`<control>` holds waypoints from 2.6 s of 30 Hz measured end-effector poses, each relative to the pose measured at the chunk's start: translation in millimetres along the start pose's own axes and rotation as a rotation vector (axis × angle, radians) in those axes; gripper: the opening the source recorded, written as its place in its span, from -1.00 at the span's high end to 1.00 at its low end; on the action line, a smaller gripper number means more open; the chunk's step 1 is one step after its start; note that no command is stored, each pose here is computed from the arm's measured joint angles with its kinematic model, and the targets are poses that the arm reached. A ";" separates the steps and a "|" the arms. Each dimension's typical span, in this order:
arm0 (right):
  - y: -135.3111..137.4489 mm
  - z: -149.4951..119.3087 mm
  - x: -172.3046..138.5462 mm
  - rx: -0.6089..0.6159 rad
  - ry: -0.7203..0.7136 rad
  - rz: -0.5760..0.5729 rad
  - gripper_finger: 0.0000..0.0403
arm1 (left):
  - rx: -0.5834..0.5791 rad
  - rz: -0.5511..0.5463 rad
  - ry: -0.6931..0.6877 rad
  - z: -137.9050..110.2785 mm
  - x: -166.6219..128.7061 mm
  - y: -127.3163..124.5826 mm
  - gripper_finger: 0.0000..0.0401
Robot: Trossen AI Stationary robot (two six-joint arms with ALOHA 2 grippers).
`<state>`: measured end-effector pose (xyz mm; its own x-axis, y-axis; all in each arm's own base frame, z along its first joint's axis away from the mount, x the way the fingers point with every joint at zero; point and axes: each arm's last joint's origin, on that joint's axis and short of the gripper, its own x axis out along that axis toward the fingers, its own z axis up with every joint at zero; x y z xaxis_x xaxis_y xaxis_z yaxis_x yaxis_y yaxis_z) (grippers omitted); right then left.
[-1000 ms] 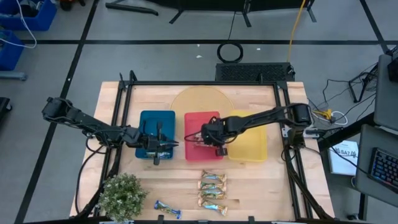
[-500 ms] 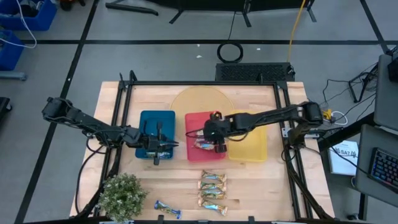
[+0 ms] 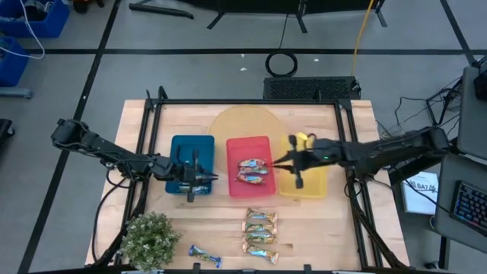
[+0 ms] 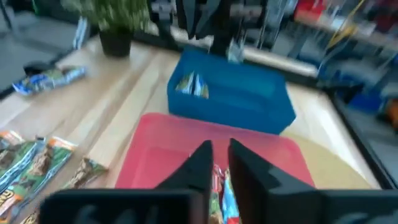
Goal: Pick and place Granola Bars by type
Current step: Put the blue granola bar into the blue bin
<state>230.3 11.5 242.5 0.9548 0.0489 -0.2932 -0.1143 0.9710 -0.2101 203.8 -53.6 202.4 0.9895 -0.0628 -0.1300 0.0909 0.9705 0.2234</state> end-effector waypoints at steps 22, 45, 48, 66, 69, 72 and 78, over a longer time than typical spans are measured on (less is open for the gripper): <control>21.2 -63.3 -30.0 -0.062 -0.276 -0.029 1.00 | -0.023 0.040 0.154 24.4 6.7 -8.9 0.80; 19.1 -53.6 -35.8 -0.057 -0.372 -0.055 1.00 | -0.169 -0.410 0.728 74.8 66.5 -208.4 0.34; 19.2 -54.0 -35.6 -0.057 -0.367 -0.054 1.00 | -0.173 -0.392 0.795 55.6 73.7 -220.4 0.09; 19.6 -56.2 -34.7 -0.081 -0.342 -0.053 1.00 | -0.151 -0.442 1.003 4.4 95.0 -223.8 -0.30; 19.6 -56.3 -34.7 -0.081 -0.341 -0.052 1.00 | -0.162 -0.447 1.022 -1.9 93.7 -221.6 -0.15; 19.6 -56.3 -34.7 -0.080 -0.342 -0.052 1.00 | -0.167 -0.449 1.024 -6.3 92.8 -219.6 0.06; 19.6 -56.2 -34.7 -0.079 -0.342 -0.052 1.00 | -0.211 -0.470 1.064 -7.4 98.1 -211.0 0.62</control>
<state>179.5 15.7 196.1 0.9950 0.0883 0.0461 -0.0711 0.9537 -0.2924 280.9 -262.9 135.4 0.2636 -0.2956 -0.9182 0.3021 0.9293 -0.2124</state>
